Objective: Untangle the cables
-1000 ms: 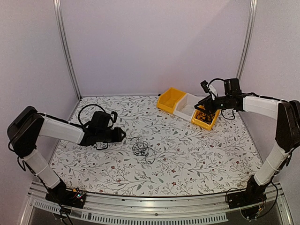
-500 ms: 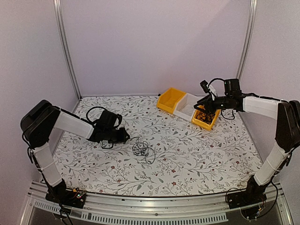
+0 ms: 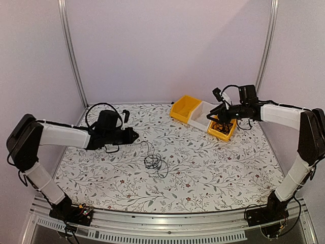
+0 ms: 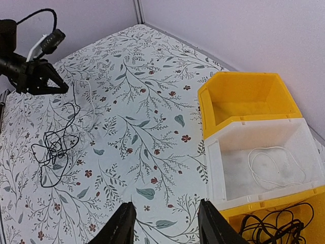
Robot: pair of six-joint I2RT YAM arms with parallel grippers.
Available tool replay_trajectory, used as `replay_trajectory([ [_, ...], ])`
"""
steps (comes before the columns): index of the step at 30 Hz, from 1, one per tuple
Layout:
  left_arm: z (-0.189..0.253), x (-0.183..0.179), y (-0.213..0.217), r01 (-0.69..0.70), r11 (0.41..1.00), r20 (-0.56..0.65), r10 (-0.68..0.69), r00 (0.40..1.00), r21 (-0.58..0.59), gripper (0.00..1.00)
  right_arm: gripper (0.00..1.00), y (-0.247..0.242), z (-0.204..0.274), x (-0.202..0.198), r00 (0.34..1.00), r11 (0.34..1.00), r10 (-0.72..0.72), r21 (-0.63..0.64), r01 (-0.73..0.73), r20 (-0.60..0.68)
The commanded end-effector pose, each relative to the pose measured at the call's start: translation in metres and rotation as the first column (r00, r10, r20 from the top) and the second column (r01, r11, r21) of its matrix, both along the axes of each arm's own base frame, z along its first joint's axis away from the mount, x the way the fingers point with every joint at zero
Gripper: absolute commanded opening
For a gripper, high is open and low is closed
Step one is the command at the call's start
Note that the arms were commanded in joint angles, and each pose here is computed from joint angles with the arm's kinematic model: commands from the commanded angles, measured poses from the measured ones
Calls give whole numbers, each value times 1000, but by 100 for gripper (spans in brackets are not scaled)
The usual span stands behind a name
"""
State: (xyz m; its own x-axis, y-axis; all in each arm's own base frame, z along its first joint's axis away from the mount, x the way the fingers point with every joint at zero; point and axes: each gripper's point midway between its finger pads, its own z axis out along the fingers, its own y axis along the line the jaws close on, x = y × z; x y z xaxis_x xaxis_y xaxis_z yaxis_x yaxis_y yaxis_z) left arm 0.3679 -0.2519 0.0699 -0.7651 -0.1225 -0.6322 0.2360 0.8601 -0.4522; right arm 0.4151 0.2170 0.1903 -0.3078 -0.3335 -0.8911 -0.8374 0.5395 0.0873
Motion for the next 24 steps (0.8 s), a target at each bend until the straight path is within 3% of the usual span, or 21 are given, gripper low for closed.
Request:
replay_trajectory([
  [1, 118, -6, -9, 143, 988, 327, -115, 938, -64, 0, 47, 46, 29, -5, 997, 998, 58, -24, -57, 58],
  [7, 206, -29, -5, 198, 975, 516, -119, 848, -101, 0, 56, 140, 62, -40, 961, 968, 248, -66, -242, 119],
  [12, 247, -45, -7, 237, 965, 590, -128, 797, -111, 0, 61, 199, 84, -56, 930, 938, 347, -26, -346, 123],
  [19, 254, -64, -23, 335, 939, 598, -225, 769, -78, 0, 66, 226, 124, -39, 940, 947, 299, 73, -314, 163],
  [24, 250, -76, -37, 388, 920, 594, -280, 754, -59, 0, 68, 243, 107, -58, 900, 907, 408, 46, -419, 155],
])
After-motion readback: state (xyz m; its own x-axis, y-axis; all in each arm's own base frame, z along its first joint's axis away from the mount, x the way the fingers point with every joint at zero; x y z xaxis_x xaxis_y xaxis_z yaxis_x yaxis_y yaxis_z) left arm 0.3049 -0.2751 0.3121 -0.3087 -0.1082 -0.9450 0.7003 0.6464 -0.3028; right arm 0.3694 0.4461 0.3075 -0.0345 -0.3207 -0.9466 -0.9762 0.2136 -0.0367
